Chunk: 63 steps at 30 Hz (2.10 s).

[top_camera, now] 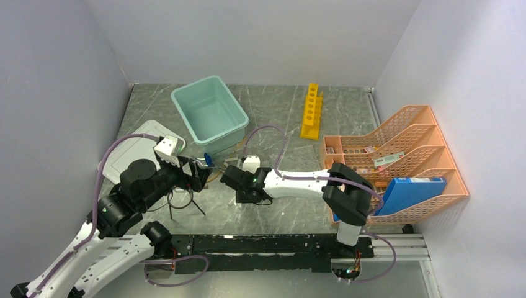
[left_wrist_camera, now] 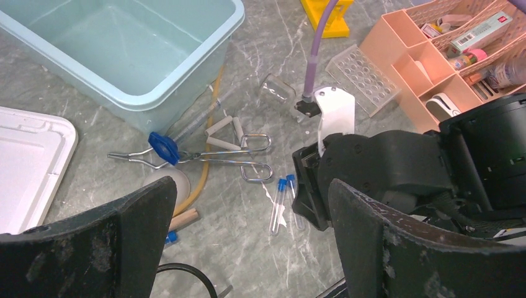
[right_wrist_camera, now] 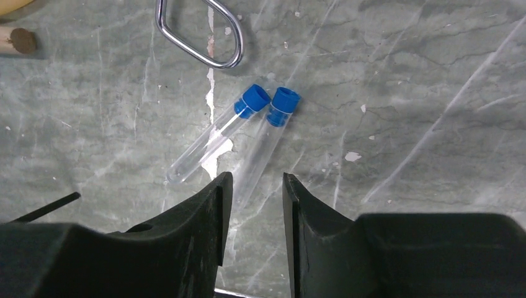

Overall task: Organize the chemistry lab equipment
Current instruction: Pick up the test tube at the center of the board.

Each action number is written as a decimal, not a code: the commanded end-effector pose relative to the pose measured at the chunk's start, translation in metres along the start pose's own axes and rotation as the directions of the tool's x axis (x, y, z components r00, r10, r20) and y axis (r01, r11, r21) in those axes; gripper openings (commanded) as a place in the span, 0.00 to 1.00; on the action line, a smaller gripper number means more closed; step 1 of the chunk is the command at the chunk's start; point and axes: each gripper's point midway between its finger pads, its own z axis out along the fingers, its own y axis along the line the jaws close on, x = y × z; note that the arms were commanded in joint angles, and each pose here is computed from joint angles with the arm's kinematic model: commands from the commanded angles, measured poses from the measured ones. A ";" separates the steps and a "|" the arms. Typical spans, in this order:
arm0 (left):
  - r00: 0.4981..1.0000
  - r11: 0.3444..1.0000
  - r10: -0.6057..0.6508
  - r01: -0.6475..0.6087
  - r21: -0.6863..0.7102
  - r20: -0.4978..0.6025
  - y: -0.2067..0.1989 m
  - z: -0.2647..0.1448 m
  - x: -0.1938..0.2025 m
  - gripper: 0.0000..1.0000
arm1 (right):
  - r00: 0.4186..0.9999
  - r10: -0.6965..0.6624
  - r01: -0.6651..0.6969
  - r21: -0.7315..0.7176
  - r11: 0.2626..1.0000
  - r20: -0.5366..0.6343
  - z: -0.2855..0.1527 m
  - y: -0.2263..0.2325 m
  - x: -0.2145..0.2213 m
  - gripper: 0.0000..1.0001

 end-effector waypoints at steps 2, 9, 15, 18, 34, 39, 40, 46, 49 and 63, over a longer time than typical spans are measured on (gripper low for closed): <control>1.000 1.000 0.011 -0.012 0.024 0.028 -0.003 -0.001 -0.005 0.96 | 0.998 0.039 -0.040 0.029 0.999 0.040 0.005 0.008 -0.004 0.39; 0.999 1.000 0.010 -0.011 0.027 0.037 -0.003 -0.003 -0.007 0.96 | 0.999 0.031 -0.033 0.078 0.996 0.035 0.013 -0.001 0.003 0.38; 0.999 1.000 0.008 -0.009 0.027 0.040 -0.003 -0.004 -0.007 0.96 | 0.999 0.008 -0.013 0.121 0.993 0.041 0.016 -0.009 0.005 0.35; 0.999 1.000 0.009 -0.010 0.025 0.035 -0.003 -0.003 -0.007 0.96 | 0.999 0.000 -0.005 0.138 0.990 0.038 0.018 -0.012 0.007 0.32; 1.000 0.998 0.004 -0.002 0.058 -0.024 -0.012 0.007 -0.001 0.96 | 0.994 -0.001 -0.013 0.128 0.992 0.111 -0.018 -0.032 -0.008 0.00; 0.998 0.994 -0.040 0.044 0.096 -0.043 -0.024 0.011 -0.006 0.96 | 0.980 0.006 -0.018 0.060 0.998 0.197 -0.047 -0.029 -0.032 0.00; 0.998 0.992 -0.050 0.055 0.113 -0.043 -0.028 0.012 -0.007 0.96 | 0.976 0.012 -0.018 0.025 1.000 0.220 -0.056 -0.026 -0.039 0.00; 0.992 0.979 -0.107 0.116 0.167 -0.061 -0.042 0.018 -0.007 0.96 | 0.938 0.052 0.007 -0.169 0.986 0.343 -0.100 -0.008 -0.073 0.00; 0.990 0.969 -0.122 0.135 0.206 -0.078 -0.051 0.020 -0.007 0.96 | 0.917 0.093 0.012 -0.260 0.965 0.388 -0.120 -0.001 -0.091 0.00; 0.970 0.807 -0.220 0.243 0.539 -0.108 -0.121 0.019 -0.035 0.92 | 0.803 0.329 0.154 -0.706 0.691 0.497 -0.232 0.026 -0.157 0.00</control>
